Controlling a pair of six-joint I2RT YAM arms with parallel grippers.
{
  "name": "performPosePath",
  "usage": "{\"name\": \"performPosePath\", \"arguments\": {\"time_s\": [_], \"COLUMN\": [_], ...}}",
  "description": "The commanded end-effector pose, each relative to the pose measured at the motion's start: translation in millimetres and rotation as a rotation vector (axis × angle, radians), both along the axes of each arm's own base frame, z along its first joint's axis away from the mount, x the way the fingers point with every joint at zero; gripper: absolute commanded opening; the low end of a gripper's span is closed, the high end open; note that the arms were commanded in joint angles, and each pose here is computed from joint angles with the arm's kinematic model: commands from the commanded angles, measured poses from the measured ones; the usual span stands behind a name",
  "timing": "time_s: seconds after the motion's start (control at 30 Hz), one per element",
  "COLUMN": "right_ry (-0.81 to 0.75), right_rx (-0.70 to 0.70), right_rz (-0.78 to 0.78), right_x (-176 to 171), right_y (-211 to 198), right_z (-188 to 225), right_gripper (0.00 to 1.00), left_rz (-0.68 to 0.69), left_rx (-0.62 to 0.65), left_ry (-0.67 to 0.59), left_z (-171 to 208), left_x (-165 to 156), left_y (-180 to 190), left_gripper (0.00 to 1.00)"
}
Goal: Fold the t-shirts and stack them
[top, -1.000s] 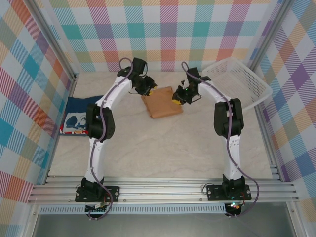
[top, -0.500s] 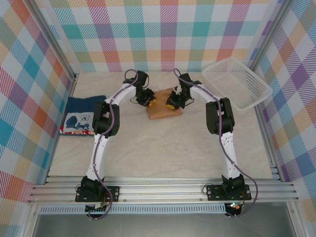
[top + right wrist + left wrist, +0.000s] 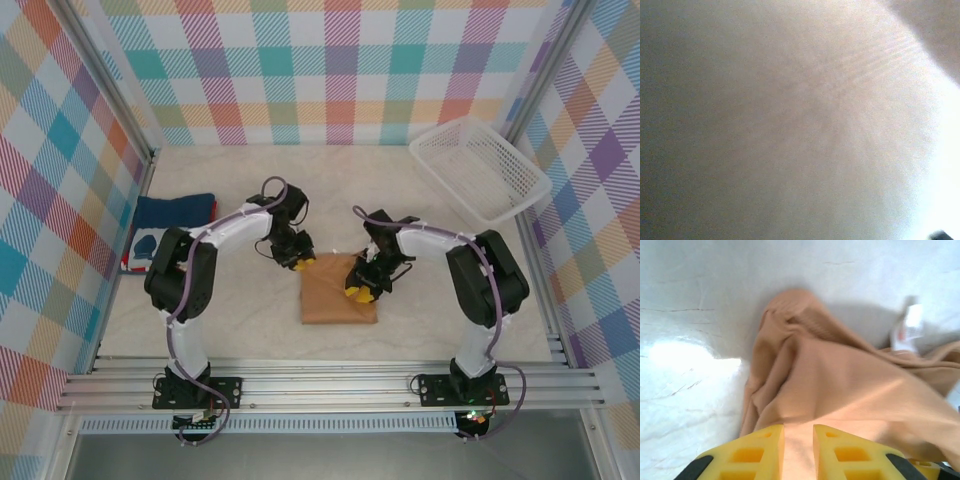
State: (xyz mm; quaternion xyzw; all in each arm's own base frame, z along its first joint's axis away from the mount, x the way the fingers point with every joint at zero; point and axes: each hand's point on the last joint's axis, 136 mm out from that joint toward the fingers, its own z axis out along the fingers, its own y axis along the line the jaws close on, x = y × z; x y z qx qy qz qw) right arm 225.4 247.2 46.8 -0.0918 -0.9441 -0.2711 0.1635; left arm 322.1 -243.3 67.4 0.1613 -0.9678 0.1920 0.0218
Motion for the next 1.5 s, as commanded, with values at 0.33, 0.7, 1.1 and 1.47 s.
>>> {"name": "performPosePath", "arguments": {"time_s": [0.33, 0.7, 1.1, 1.47], "right_ry": [-0.526, -0.578, -0.546, -0.431], "right_rx": [-0.236, -0.195, -0.357, -0.378], "right_rz": [0.296, 0.413, 0.387, 0.36], "right_x": [65.6, 83.5, 114.1, 115.8], "right_y": [-59.7, -27.1, -43.4, -41.8], "right_z": [52.1, 37.7, 6.9, -27.5], "right_gripper": [0.44, 0.5, 0.33, 0.25], "left_rz": [-0.315, -0.353, -0.398, -0.407], "left_rx": [-0.114, -0.004, 0.098, 0.161], "left_ry": [-0.009, 0.01, 0.05, 0.008], "left_z": [57.5, 2.0, -29.2, -20.5], "left_x": [-85.0, -113.1, -116.5, -107.7], "left_y": [-35.4, -56.5, -40.8, -31.6], "left_gripper": [0.24, 0.21, 0.19, 0.22]}}
